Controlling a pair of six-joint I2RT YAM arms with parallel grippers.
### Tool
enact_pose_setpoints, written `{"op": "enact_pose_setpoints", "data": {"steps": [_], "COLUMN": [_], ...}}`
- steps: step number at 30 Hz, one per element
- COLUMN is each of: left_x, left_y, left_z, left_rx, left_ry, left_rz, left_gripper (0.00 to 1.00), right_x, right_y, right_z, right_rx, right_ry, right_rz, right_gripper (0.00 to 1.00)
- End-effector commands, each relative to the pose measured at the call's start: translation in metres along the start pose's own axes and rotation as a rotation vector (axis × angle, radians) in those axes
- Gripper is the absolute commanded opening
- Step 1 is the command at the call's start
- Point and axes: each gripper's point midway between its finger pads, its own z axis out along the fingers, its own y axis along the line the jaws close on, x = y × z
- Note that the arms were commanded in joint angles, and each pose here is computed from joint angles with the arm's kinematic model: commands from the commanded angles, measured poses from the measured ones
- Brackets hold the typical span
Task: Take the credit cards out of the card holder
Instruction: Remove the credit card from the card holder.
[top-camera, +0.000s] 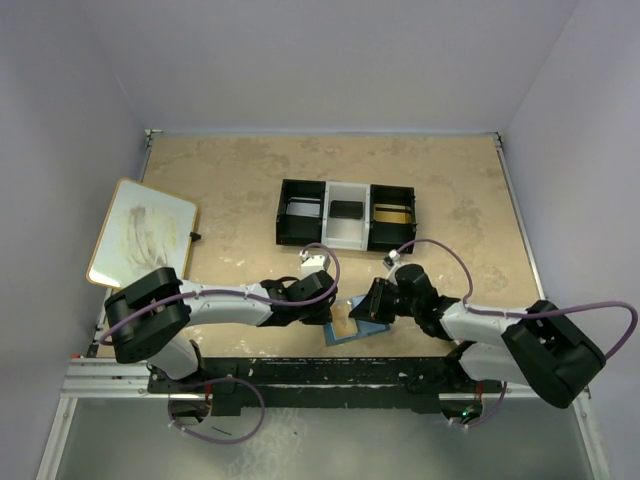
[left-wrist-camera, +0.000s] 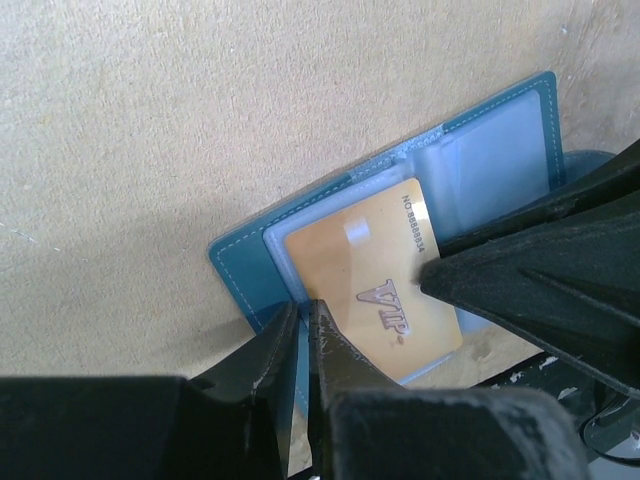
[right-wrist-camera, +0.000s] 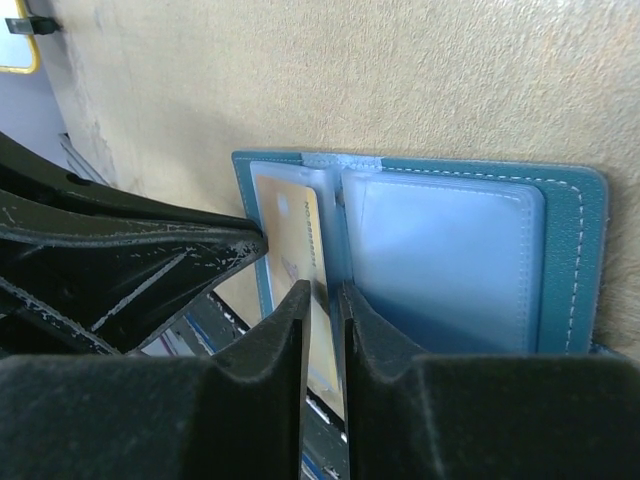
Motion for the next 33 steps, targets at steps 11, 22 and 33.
{"op": "enact_pose_setpoints", "data": {"steps": [11, 22, 33], "left_x": [0.011, 0.012, 0.009], "left_y": [0.041, 0.041, 0.035], "left_z": [0.007, 0.007, 0.007], "left_rx": [-0.150, -0.150, -0.136], "left_ry": [0.010, 0.014, 0.005], "left_rz": [0.066, 0.070, 0.068], "left_gripper": [0.02, 0.01, 0.00], "right_x": [0.001, 0.002, 0.007], "right_y": [0.017, 0.015, 0.009], "right_z": [-0.012, -0.017, -0.011], "right_rx": [-0.102, -0.149, -0.132], "right_ry": [-0.017, -0.048, 0.001], "right_rz": [-0.020, 0.048, 0.046], "right_gripper": [0.01, 0.00, 0.09]}}
